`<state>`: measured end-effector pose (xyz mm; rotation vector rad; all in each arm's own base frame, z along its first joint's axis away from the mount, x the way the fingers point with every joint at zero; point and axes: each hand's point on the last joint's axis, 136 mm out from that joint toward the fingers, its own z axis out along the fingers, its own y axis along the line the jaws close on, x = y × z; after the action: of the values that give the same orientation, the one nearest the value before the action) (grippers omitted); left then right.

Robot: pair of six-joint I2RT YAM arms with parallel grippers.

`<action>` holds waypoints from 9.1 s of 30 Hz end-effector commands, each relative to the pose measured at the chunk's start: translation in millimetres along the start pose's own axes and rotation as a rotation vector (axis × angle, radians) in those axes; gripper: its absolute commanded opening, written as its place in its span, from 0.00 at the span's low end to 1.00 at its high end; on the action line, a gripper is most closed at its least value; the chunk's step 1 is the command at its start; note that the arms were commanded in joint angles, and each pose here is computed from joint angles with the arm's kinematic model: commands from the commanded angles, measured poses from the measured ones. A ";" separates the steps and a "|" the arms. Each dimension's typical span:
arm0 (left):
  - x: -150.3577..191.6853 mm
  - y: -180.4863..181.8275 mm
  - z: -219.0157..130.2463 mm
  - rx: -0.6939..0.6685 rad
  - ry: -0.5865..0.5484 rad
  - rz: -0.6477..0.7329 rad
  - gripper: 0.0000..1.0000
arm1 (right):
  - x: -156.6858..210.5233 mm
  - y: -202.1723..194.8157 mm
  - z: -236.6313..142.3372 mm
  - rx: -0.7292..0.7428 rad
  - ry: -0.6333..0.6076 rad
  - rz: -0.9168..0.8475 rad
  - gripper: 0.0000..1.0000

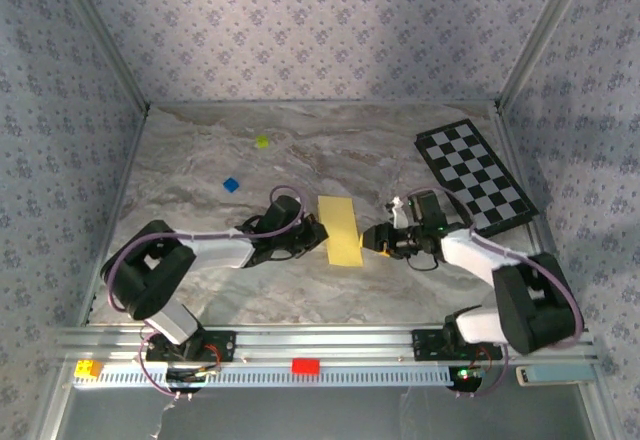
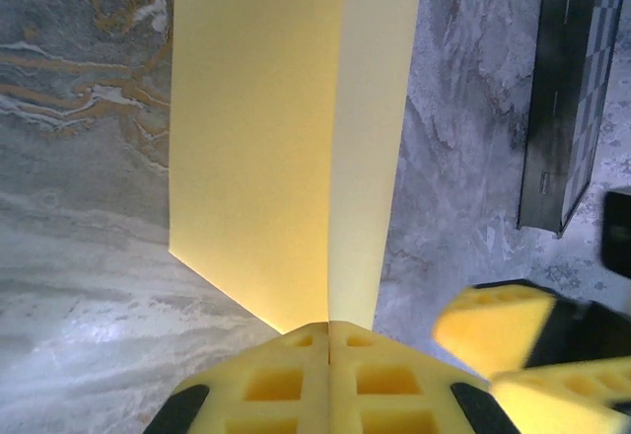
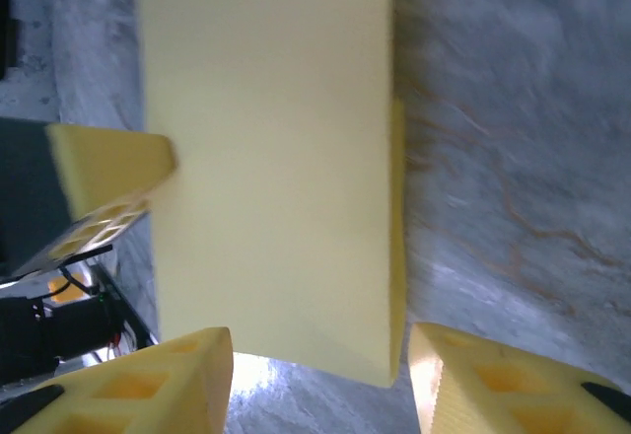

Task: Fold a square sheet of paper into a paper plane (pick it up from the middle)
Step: Third fold the triangle at the center of the table.

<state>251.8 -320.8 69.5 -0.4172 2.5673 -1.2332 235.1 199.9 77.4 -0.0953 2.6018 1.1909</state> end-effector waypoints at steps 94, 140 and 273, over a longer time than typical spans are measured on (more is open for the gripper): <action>-49.3 -51.9 -4.5 -0.018 0.076 0.150 0.17 | 69.2 68.4 65.4 -0.148 0.113 -0.518 0.00; -7.2 36.0 70.5 -0.318 0.265 0.162 0.05 | 29.6 13.1 68.2 -0.094 0.154 -0.345 0.00; -11.0 -37.1 -13.3 0.041 -0.049 0.160 0.14 | 46.3 -19.2 80.2 0.017 0.210 -0.273 0.00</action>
<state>271.4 -318.6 100.0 -0.1924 2.5557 -1.0574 216.6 260.0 20.2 -0.6043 2.5866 1.1815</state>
